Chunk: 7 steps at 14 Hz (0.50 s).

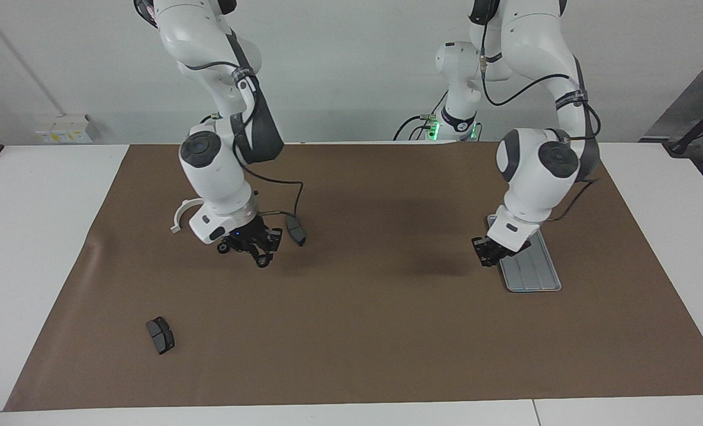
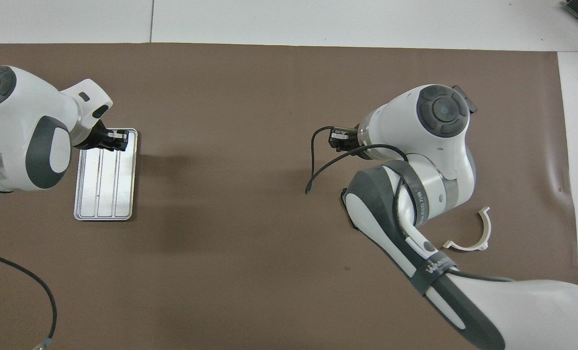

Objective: Pick bearing gear from pile to tray

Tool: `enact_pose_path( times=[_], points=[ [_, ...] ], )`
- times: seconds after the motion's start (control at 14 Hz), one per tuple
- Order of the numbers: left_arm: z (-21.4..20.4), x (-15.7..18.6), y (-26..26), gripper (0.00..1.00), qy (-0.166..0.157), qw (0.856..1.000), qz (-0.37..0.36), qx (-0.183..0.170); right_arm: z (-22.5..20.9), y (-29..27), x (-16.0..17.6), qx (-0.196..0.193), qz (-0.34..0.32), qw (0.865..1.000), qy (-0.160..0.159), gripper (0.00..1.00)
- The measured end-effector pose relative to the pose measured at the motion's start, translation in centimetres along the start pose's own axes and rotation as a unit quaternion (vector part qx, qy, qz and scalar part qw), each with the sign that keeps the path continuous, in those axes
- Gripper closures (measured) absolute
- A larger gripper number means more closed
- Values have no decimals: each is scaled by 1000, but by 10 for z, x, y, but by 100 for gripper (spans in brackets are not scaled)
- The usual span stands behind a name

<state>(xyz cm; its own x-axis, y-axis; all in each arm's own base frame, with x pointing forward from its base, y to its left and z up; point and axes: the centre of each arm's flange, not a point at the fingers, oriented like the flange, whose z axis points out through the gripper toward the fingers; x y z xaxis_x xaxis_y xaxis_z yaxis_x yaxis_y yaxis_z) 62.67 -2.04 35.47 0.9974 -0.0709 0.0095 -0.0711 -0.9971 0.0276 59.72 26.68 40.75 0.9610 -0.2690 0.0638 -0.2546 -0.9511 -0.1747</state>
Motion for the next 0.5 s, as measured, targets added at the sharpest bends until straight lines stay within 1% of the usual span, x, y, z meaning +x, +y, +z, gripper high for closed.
enact_pose_path(
  times=[0.14,0.21,0.28,0.36,0.43,0.5],
  points=[
    [23,-18,-14,76,11,1000,-1,2,16,-36,-29,-5,19,1000,9,67],
    [32,-26,-12,76,15,1000,0,2,27,-51,-42,-15,22,1000,14,67],
    [38,-32,-9,76,17,1000,2,2,41,-66,-54,-29,25,999,27,67],
    [40,-35,-7,70,19,1000,4,2,57,-82,-64,-41,30,998,44,67],
    [38,-35,-5,59,21,1000,5,2,75,-99,-77,-46,37,996,59,67],
    [35,-35,-5,46,24,1000,5,2,92,-112,-87,-48,42,996,67,67]
  ],
)
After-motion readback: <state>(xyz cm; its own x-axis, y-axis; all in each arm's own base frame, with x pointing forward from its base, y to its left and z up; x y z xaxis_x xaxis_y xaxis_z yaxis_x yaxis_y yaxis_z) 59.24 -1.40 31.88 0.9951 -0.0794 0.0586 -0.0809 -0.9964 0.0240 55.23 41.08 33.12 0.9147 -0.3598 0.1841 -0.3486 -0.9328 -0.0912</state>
